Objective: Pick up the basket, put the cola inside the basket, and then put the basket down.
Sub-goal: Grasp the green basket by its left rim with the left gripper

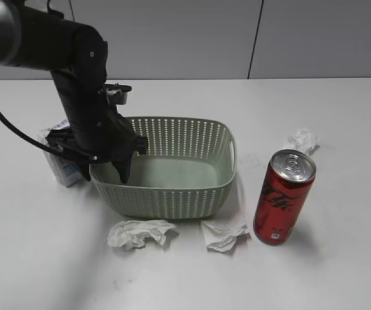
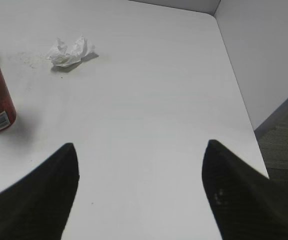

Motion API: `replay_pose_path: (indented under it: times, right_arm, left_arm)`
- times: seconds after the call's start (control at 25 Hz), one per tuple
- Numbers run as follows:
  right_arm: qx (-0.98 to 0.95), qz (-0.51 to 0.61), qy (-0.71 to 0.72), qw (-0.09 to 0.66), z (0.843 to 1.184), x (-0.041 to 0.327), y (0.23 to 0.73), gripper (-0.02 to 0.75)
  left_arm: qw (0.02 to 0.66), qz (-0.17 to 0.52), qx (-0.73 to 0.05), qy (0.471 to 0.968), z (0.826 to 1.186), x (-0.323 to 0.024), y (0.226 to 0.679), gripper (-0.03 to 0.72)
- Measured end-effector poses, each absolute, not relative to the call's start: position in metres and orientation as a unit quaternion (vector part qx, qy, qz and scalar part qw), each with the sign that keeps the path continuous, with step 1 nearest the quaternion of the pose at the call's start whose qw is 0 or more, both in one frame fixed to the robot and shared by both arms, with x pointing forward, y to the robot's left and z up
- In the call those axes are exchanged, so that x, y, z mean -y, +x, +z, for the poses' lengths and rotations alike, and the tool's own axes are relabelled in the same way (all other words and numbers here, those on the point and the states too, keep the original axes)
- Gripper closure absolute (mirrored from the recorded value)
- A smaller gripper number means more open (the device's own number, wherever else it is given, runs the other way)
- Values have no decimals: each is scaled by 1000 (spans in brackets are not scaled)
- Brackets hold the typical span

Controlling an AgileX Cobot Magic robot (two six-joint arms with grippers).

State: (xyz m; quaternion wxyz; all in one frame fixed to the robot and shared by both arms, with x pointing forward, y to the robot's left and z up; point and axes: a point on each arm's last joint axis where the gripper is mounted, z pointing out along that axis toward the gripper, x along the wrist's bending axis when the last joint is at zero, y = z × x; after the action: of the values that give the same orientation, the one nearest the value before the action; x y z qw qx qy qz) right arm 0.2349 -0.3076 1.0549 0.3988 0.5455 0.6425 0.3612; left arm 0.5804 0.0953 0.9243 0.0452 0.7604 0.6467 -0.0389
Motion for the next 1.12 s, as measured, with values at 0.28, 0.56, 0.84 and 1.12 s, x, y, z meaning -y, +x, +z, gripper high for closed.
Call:
replay_pose_path:
  times: [0.28, 0.56, 0.84, 1.12]
  right_arm:
    - [-643, 361, 546, 399, 1055, 308, 235, 156]
    - [-643, 361, 546, 399, 1055, 308, 235, 156]
    - [-643, 361, 546, 399, 1055, 308, 235, 156]
    - [-643, 361, 546, 399, 1055, 308, 235, 156]
  left_arm:
    - [45, -44, -654, 754, 919, -93, 582, 260]
    - [55, -51, -659, 749, 921, -91, 582, 527]
    - [78, -44, -659, 747, 937, -92, 581, 688]
    - [76, -47, -688, 720, 938, -92, 581, 688]
